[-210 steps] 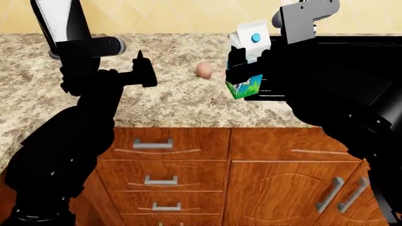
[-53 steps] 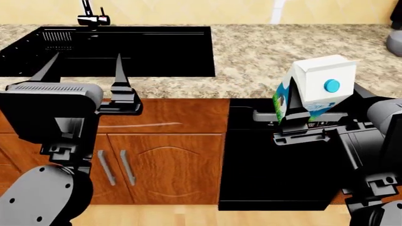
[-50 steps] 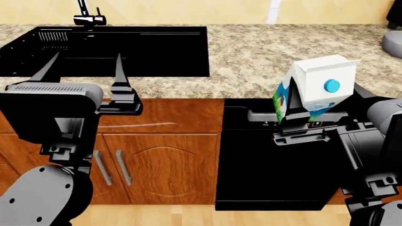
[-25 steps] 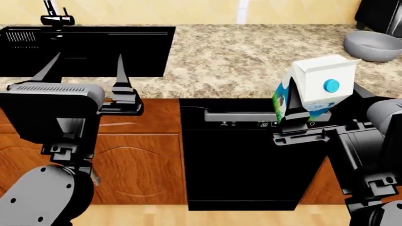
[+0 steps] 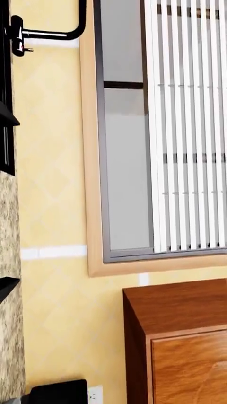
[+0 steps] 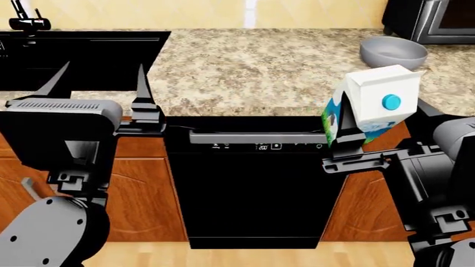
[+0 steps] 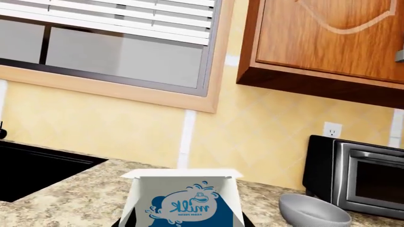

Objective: Place the eggs and milk next to the bowl.

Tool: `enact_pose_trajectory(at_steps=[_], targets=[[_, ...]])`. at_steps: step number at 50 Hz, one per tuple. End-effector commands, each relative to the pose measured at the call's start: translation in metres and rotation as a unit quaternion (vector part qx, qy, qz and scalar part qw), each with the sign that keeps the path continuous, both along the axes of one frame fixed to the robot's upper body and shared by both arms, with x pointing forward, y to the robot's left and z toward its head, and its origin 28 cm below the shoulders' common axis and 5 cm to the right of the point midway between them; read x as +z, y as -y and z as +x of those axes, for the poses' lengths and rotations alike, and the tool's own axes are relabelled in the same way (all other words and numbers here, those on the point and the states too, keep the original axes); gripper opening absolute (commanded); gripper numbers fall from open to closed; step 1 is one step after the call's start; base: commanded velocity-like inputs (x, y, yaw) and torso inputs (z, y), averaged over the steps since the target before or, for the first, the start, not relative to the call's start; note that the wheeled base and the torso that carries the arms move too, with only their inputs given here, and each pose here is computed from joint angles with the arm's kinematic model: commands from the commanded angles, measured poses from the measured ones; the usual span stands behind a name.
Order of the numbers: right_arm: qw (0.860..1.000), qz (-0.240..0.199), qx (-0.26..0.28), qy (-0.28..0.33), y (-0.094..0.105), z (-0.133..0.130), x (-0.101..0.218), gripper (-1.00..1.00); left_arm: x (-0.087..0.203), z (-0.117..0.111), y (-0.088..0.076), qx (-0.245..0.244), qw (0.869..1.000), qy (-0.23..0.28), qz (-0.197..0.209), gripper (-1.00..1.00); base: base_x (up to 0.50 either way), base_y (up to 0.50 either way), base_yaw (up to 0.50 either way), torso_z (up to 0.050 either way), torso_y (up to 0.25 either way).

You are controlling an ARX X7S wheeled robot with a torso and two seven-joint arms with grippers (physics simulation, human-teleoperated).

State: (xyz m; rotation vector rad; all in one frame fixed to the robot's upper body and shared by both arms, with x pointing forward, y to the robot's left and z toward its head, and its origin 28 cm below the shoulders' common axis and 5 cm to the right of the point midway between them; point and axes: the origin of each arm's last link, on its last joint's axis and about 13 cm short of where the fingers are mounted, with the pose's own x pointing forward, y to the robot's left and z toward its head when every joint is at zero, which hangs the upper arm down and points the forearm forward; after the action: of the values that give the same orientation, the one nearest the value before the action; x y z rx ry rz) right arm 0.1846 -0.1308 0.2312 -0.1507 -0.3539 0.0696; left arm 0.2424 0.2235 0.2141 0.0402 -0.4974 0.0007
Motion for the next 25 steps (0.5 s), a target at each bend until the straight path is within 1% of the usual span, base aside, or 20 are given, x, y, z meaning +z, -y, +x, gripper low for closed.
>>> enact_pose_trajectory(at_steps=[1,25], targets=[[1.0,-0.007,-0.005,0.015,0.0012,0.0013,0.0032,-1.0,-0.0004,0.0005,-0.0001,-0.001,1.0,-0.001,0.001,1.0,0.0,-0.5,0.0,0.0,0.0],[1.0,-0.01,-0.007,0.013,0.0008,0.0021,0.003,-1.0,-0.0002,-0.0006,0.0005,-0.003,1.0,0.0,0.003,1.0,0.02,-0.5,0.0,0.0,0.0]])
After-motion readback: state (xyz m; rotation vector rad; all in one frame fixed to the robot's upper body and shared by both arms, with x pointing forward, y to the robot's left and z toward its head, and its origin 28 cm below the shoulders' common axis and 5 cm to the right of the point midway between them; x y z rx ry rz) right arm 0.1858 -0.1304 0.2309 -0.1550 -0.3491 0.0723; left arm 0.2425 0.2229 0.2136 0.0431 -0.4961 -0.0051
